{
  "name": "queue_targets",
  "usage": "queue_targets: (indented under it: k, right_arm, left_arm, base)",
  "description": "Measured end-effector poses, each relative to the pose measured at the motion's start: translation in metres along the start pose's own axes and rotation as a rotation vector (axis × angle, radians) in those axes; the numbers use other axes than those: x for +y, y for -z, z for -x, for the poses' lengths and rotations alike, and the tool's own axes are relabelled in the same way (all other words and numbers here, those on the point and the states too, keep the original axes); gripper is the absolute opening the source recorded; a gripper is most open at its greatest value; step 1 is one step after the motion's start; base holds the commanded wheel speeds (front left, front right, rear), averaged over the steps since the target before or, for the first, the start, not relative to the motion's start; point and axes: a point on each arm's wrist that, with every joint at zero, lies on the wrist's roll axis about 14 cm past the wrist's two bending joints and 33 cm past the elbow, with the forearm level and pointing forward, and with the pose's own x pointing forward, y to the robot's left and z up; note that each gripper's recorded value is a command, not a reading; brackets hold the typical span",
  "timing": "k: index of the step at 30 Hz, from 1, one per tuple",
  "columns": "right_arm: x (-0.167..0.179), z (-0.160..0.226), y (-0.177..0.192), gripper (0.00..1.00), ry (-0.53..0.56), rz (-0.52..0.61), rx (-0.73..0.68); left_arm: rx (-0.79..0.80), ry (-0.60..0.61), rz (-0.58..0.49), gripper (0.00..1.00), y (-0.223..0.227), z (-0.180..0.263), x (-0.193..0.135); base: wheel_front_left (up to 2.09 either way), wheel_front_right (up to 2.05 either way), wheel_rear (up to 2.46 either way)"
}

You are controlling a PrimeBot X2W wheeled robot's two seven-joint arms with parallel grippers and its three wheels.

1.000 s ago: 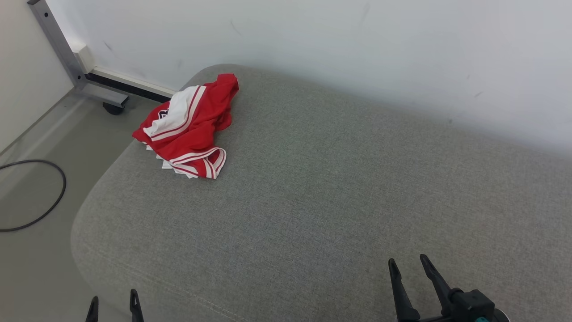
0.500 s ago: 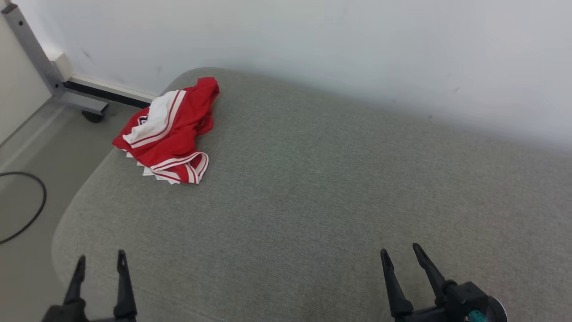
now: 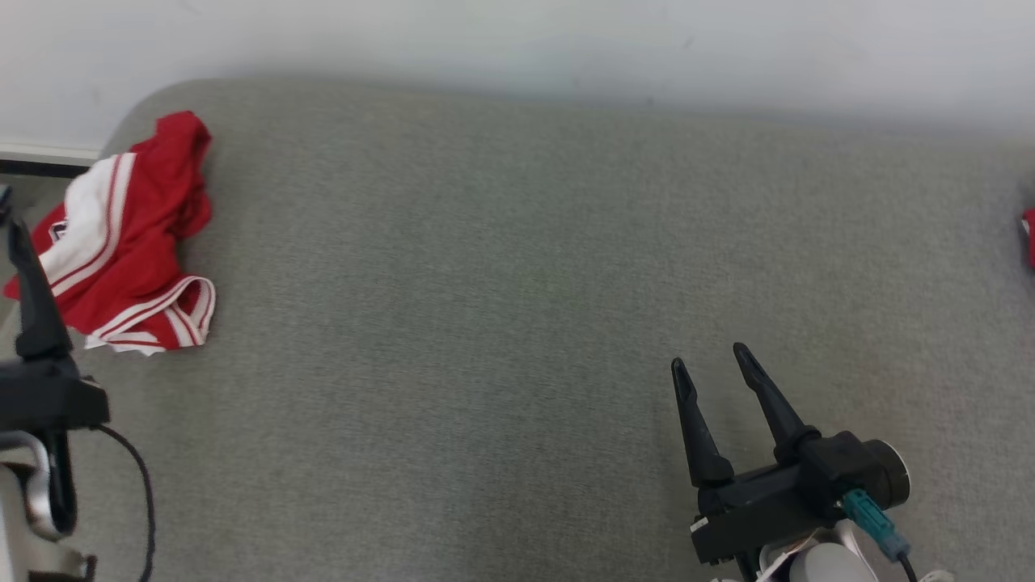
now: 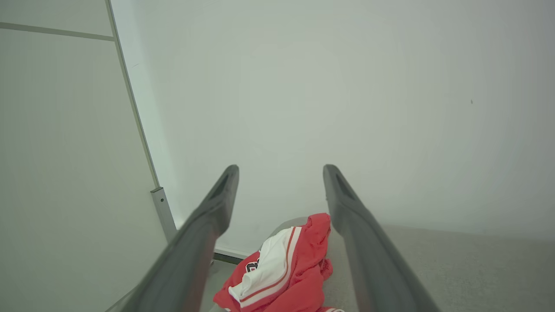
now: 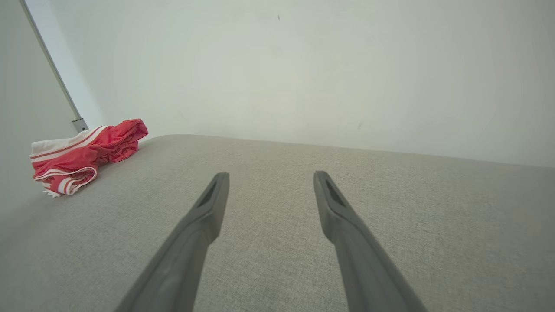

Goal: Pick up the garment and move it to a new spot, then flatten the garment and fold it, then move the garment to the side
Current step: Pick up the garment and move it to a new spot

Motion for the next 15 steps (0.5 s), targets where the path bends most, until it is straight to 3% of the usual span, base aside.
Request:
queue_targets:
  k: [7, 15]
  right_arm:
    - [-0.040, -0.001, 0.010, 1.00, 0.095, -0.004, 0.007]
    - [-0.072, 0.007, 0.030, 1.00, 0.176, -0.010, 0.048]
  left_arm:
    - [0.015, 0.091, -0.059, 1.00, 0.020, -0.065, -0.032]
    - [0.218, 0.114, -0.043, 1.00, 0.096, -0.105, -0.054]
  base:
    - [0.00, 0.00, 0.00]
    - [0.00, 0.00, 0.00]
